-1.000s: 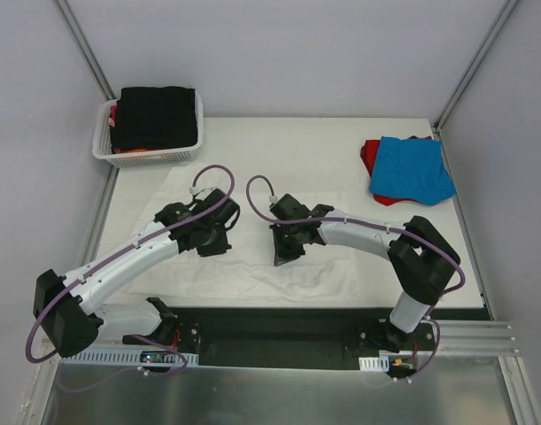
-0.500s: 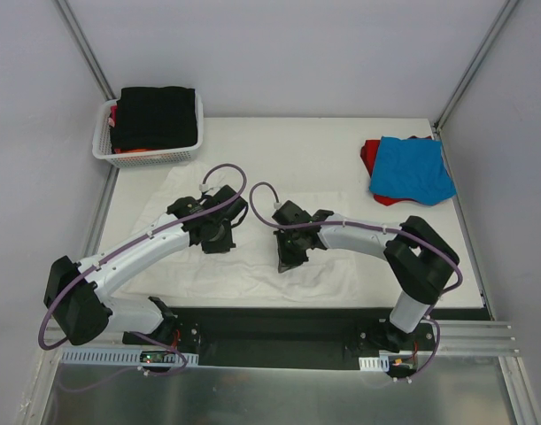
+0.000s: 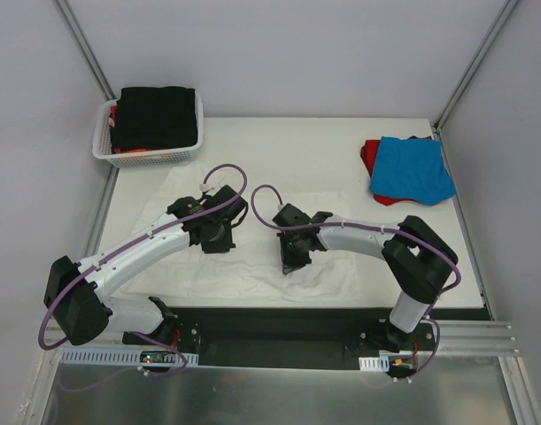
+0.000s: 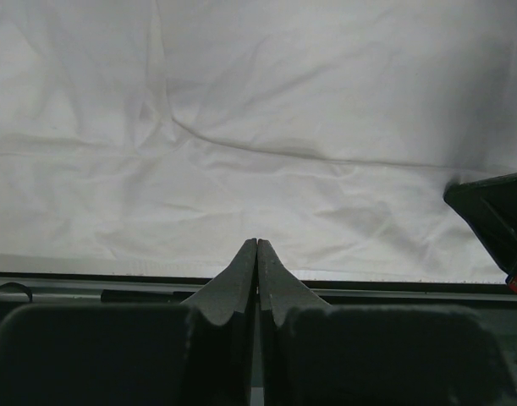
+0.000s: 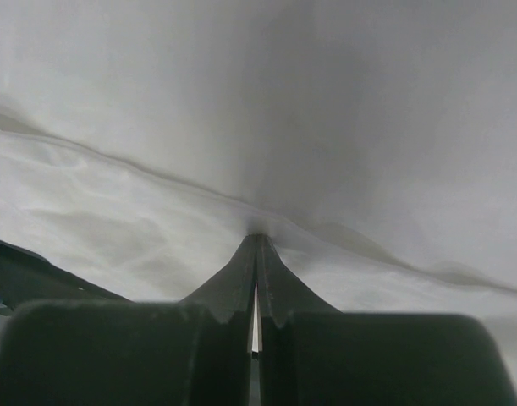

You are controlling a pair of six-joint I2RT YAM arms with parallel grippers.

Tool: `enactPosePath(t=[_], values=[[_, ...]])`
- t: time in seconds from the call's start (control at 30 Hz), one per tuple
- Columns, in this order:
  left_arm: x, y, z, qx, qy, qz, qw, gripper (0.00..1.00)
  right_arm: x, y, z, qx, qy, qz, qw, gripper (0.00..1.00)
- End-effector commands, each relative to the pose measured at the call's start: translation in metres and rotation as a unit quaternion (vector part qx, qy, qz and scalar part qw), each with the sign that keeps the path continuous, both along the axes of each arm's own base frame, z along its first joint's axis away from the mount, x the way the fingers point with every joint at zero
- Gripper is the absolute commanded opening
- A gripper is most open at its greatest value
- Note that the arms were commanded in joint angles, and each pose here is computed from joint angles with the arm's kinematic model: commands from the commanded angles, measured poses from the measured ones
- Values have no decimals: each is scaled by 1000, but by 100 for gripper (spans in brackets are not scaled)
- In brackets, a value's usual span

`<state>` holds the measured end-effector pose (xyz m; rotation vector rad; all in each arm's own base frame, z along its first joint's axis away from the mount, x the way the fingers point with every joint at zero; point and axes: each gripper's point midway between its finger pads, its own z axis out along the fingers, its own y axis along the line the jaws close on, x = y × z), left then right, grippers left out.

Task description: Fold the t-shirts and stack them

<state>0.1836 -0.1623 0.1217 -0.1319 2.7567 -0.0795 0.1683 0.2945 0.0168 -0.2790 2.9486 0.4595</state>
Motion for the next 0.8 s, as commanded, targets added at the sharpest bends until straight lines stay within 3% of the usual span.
enactPosePath(t=[0.0,0.77], values=[[-3,0,2,-1,5,-12,1000,0,-2,-15,-10,-41,0,-15,999,1],[-3,-1,-1,4,9,-17,1000,0,-8,-71,-13,-147,-17,-83,985,1]])
